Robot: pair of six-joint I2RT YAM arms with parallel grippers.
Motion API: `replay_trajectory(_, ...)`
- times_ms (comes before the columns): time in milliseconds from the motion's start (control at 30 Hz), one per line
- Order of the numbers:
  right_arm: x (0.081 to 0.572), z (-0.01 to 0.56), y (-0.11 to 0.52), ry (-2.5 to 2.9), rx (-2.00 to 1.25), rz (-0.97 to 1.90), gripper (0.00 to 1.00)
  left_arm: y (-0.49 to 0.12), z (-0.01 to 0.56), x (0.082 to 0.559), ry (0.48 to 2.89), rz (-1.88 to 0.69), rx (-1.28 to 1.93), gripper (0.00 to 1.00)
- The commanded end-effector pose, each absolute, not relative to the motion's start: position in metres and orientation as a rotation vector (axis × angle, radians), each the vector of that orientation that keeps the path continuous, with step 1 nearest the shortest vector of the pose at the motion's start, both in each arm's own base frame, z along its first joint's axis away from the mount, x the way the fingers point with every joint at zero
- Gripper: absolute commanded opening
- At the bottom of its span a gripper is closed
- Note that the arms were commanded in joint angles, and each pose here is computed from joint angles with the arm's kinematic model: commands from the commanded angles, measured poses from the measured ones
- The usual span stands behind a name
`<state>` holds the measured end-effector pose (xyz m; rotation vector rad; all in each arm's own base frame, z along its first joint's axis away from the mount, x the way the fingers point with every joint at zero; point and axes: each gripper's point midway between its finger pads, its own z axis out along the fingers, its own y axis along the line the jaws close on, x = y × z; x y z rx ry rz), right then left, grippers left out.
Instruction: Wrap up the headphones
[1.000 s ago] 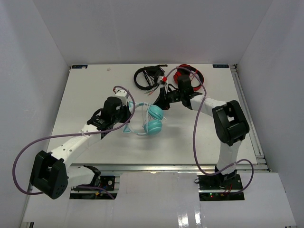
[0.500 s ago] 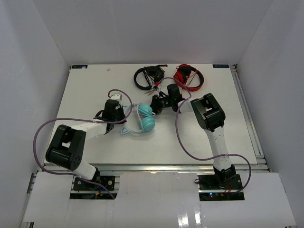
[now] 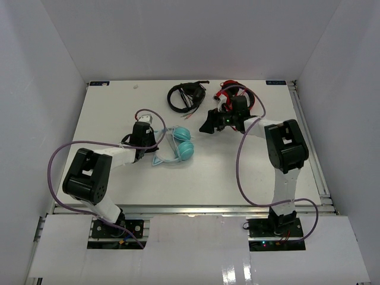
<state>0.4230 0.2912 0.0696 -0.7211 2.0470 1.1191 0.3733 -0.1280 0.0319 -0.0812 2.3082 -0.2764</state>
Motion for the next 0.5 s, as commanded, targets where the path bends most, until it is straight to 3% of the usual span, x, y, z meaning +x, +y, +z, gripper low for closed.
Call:
replay_trajectory(0,0.408,0.098,0.261,2.020,-0.802,0.930,0.79,-0.138,0.062,0.390,2.264,-0.342,-0.115,0.23)
replay_trajectory(67,0.393,0.108,0.245,2.049,-0.850,0.841,0.83,-0.142,0.069,0.386,2.282,-0.370,-0.101,0.43)
replay_trajectory(133,0.380,0.134,0.230,2.016,-0.891,0.741,0.88,-0.144,0.088,0.383,2.262,-0.398,-0.087,0.72)
replay_trajectory(167,0.375,0.140,0.221,1.999,-0.921,0.677,0.93,-0.149,0.097,0.380,2.252,-0.433,-0.065,0.77)
replay_trajectory(300,0.338,0.155,0.186,1.952,-0.956,0.500,0.90,-0.159,0.151,0.360,2.189,-0.537,0.045,0.94)
replay_trajectory(467,0.315,0.183,0.133,1.941,-0.704,0.257,0.90,-0.151,0.220,0.311,2.020,-0.586,0.165,0.97)
